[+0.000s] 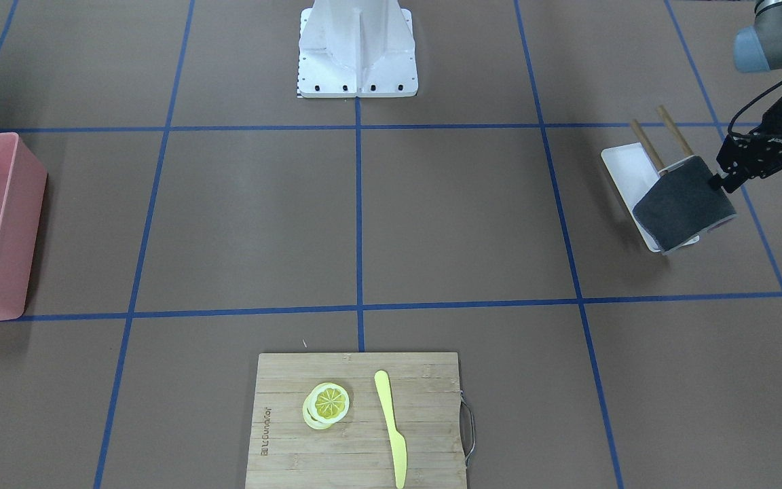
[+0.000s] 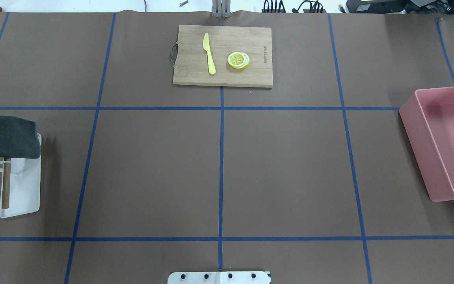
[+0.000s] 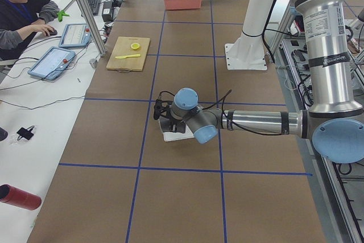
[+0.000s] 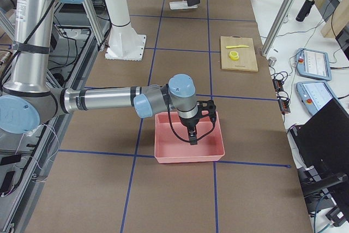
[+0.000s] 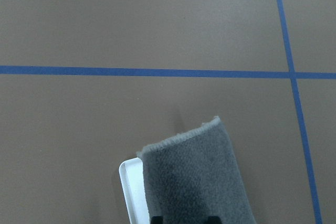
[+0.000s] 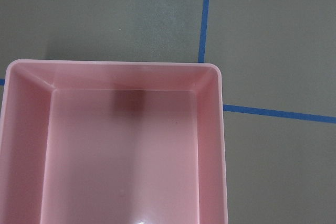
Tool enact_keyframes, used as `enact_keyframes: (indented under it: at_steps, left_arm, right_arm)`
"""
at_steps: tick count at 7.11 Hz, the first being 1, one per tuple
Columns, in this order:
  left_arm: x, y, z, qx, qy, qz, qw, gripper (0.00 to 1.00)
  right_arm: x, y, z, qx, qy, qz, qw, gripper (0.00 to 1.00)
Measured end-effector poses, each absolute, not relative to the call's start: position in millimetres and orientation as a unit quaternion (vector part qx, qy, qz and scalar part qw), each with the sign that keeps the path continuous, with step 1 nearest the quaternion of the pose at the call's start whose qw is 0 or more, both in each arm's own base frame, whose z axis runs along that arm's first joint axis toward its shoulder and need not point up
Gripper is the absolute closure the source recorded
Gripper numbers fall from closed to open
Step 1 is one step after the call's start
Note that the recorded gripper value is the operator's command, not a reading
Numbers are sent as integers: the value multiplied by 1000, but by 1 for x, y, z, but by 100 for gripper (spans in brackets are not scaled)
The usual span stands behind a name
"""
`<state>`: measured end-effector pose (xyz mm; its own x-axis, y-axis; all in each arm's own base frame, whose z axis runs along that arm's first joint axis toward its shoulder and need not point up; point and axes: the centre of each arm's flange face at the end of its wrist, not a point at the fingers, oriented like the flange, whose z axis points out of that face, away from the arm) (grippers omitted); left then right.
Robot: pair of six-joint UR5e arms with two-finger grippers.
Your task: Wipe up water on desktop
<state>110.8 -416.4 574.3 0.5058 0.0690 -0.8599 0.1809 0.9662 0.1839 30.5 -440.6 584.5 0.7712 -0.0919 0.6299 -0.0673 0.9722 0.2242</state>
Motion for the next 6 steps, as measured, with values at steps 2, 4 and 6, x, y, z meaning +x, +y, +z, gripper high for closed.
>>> enact_keyframes:
  at_steps: [2,4,6]
  left_arm:
    - [111,-417,573,127,497,-32,858,81]
    - [111,-417,573,128,497,-31,858,100]
    - [111,-417,571,130,499,-31,857,100]
  right_arm:
    - [30,-441,585,117,-338,-6,934,0]
    - [31,-441,585,117,-338,-6,934,0]
    - [31,-441,585,117,-337,-6,934,0]
